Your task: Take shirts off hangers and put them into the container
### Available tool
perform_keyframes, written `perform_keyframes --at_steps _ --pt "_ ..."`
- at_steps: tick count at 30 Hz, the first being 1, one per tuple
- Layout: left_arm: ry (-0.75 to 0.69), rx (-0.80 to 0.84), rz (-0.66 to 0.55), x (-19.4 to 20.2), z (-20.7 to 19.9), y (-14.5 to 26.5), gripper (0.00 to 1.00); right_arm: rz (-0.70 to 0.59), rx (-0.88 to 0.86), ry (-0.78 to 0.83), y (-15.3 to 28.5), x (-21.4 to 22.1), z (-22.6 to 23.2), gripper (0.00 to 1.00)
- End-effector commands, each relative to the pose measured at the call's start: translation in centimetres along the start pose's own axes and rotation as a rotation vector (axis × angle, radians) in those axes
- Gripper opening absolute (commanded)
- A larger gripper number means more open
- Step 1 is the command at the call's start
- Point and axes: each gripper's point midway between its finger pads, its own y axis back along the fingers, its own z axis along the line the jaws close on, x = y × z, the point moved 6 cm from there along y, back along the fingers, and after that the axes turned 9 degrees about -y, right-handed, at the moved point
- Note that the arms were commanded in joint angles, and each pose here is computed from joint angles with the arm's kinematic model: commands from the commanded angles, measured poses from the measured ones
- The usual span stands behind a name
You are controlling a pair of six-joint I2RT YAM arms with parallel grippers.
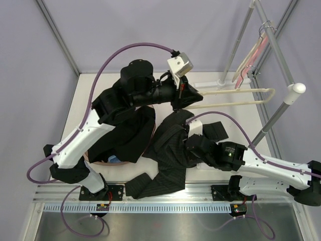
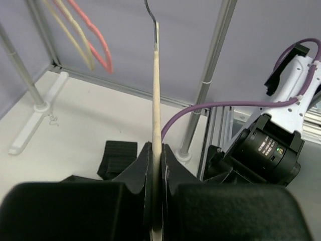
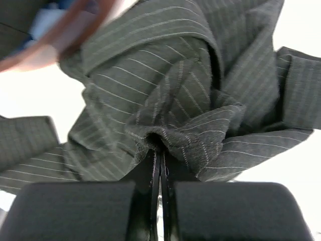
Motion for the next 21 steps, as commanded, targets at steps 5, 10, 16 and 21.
perform_keyframes --at_steps 5,10,16,21 --pt "-0.014 0.110 -0.280 -5.2 -1.0 -3.4 0.00 -0.039 -0.060 -0.085 0.2 0.3 1.7 0.00" --pt "0.016 0.135 -0.345 -5.1 -0.9 -7.3 0.00 -0.036 -0.061 -0.115 0.3 1.1 1.4 0.00" --pt "0.037 0.141 -0.328 -4.2 -0.2 -10.6 0.00 -0.056 -0.051 -0.127 1.3 1.0 1.0 0.00" --pt "0.041 0.087 -0.252 -1.9 0.6 -11.8 0.00 -0.087 -0.044 -0.129 2.2 0.2 0.6 0.00"
